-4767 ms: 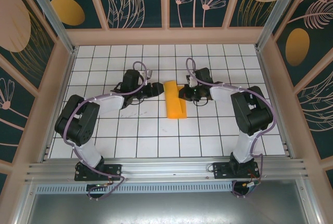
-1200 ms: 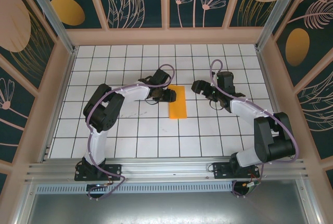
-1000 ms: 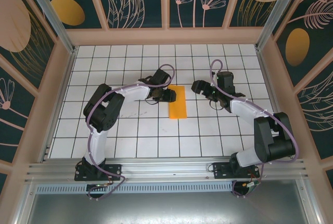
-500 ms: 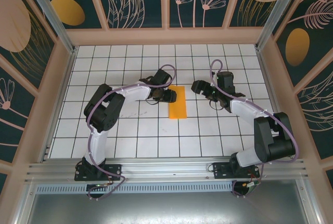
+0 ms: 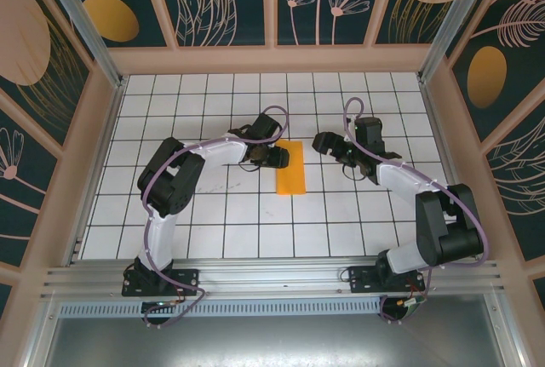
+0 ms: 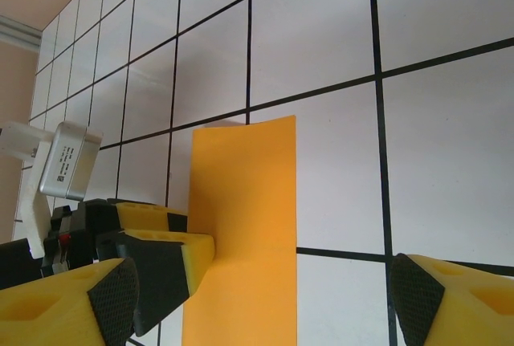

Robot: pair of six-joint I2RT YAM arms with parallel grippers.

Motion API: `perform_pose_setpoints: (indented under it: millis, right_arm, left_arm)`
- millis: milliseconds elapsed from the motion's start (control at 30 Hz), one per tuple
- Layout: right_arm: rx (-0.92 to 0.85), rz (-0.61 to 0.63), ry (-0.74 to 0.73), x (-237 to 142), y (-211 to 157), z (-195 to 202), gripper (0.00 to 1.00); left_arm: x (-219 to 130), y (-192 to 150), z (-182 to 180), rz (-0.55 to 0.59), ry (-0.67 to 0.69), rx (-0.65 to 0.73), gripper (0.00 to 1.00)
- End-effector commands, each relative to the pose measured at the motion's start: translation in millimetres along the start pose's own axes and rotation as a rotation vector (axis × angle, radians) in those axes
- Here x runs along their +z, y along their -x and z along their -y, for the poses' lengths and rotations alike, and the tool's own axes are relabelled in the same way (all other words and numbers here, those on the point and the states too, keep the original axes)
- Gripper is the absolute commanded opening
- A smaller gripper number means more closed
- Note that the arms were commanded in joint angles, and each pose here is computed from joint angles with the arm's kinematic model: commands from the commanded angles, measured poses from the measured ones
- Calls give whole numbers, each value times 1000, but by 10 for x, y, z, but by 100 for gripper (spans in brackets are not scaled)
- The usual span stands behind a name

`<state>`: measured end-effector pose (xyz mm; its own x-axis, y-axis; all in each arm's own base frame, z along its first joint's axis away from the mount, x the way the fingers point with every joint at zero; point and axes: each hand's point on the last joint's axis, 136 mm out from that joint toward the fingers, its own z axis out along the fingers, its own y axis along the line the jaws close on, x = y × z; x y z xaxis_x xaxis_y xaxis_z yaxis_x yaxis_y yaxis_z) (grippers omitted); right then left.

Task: Fold a paper plane with a square sheet of paper (fold left side to right side)
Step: First fold in half a square sheet of paper at the center of the table.

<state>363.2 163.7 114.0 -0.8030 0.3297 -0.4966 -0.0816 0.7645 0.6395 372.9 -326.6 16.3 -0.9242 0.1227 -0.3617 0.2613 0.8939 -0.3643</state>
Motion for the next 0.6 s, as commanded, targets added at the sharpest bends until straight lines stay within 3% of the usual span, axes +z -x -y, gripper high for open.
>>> perform_pose_setpoints:
  millis: [0,300,400,567]
  right_arm:
    - [-10,-25,18,30,-38,-25,84]
    - [-18,-82,50,115,-140,-88,80]
    - [-17,-148,72,220,-273,-124,65]
    - [-28,-234,71,465,-501,-164,28]
  left_arm:
    - [429,-399,-116,-103,20,22,53]
    - [419,-402,-119,-100,23,23,53]
    - [420,-398,-123,-99,25,22,53]
    - [418,-399,-130,-98,27,19,53]
